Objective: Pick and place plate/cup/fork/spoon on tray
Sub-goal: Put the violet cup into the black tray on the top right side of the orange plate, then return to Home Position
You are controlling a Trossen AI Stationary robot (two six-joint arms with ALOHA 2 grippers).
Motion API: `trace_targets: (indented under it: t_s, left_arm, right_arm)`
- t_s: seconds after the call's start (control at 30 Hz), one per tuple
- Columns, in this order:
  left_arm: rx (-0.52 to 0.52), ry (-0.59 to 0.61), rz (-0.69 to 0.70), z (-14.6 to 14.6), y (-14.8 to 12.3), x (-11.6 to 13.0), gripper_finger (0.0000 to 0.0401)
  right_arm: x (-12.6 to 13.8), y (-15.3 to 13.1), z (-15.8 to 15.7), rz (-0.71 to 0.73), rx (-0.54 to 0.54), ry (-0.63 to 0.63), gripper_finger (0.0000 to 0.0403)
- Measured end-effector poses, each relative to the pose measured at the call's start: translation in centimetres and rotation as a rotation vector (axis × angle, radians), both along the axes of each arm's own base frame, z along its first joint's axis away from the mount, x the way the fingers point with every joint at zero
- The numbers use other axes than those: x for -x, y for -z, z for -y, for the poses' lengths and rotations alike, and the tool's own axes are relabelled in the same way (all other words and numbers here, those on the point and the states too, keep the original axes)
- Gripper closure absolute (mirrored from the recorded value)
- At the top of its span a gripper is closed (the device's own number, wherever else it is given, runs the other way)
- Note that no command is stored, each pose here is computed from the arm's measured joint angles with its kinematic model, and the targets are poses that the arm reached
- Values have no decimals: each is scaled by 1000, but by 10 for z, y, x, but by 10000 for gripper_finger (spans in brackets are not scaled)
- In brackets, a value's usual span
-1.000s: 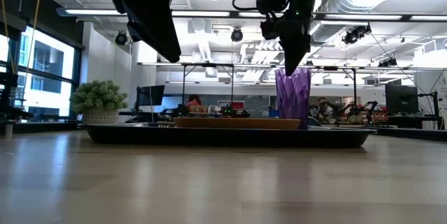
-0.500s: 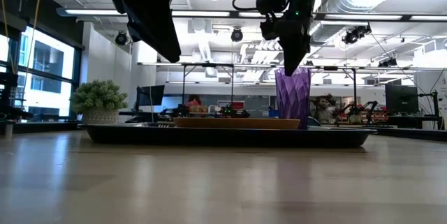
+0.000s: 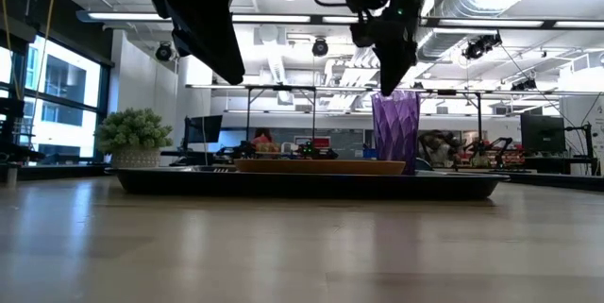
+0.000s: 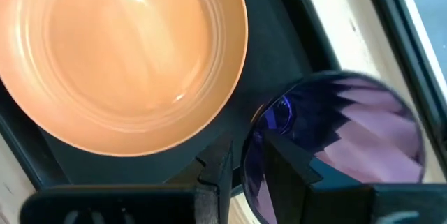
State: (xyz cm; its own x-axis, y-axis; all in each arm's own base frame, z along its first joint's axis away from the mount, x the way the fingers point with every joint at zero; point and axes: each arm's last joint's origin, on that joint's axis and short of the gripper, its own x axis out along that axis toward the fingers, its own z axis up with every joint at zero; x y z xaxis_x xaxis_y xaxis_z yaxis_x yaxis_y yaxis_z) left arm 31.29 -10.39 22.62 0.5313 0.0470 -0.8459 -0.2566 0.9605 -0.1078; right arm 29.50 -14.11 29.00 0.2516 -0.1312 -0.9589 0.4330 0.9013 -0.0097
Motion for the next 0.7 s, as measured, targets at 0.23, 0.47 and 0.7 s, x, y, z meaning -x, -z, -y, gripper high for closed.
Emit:
trace_targets:
  t_s: [0.23,0.47,0.7]
  left_arm:
    - [0,0,0,0,0,0,325]
    - [-54,65,4,0,0,0,325]
    - [-165,101,17,1,-1,0,325]
  right_arm:
    - [-2,-23,1,42,20,0,334]
    - [-1,-49,-6,83,-18,9,334]
    - [0,-62,-48,227,33,-140,334]
